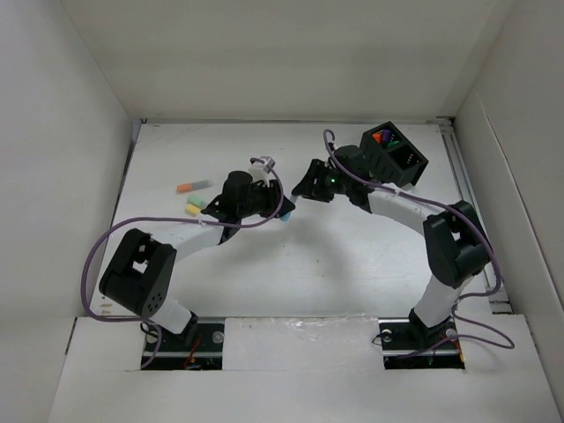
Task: Sort the stationery into containers
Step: Place the pen in the storage box.
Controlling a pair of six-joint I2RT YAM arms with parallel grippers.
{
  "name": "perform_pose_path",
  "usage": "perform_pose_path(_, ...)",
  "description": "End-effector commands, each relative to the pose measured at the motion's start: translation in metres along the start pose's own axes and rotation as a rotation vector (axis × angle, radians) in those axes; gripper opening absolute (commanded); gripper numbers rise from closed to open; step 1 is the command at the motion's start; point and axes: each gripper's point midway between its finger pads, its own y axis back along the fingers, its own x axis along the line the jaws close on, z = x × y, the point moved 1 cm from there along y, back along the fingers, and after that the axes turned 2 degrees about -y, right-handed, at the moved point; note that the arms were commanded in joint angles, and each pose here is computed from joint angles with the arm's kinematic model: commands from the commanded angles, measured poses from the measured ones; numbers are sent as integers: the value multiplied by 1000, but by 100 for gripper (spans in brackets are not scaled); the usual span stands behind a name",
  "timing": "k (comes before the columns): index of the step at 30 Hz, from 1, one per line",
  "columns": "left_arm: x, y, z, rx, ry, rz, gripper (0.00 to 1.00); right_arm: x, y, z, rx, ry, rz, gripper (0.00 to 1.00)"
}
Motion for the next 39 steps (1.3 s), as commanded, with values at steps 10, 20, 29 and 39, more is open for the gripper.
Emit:
perform_pose_path(10, -24, 9, 19, -59, -60, -88, 38, 23, -9, 29, -85, 7, 88, 2)
perform_pose_path(20, -28, 46, 46, -245, -51, -13, 60, -30, 109, 153, -571, -123, -125, 0)
perform_pose_path(29, 1, 52, 46, -259, 37, 172, 59, -108, 278, 233, -1136, -283, -568, 2)
perform_pose_path(39, 18, 71, 61, -358, 74, 307, 58, -167, 267, 258, -1092, -292, -836, 0)
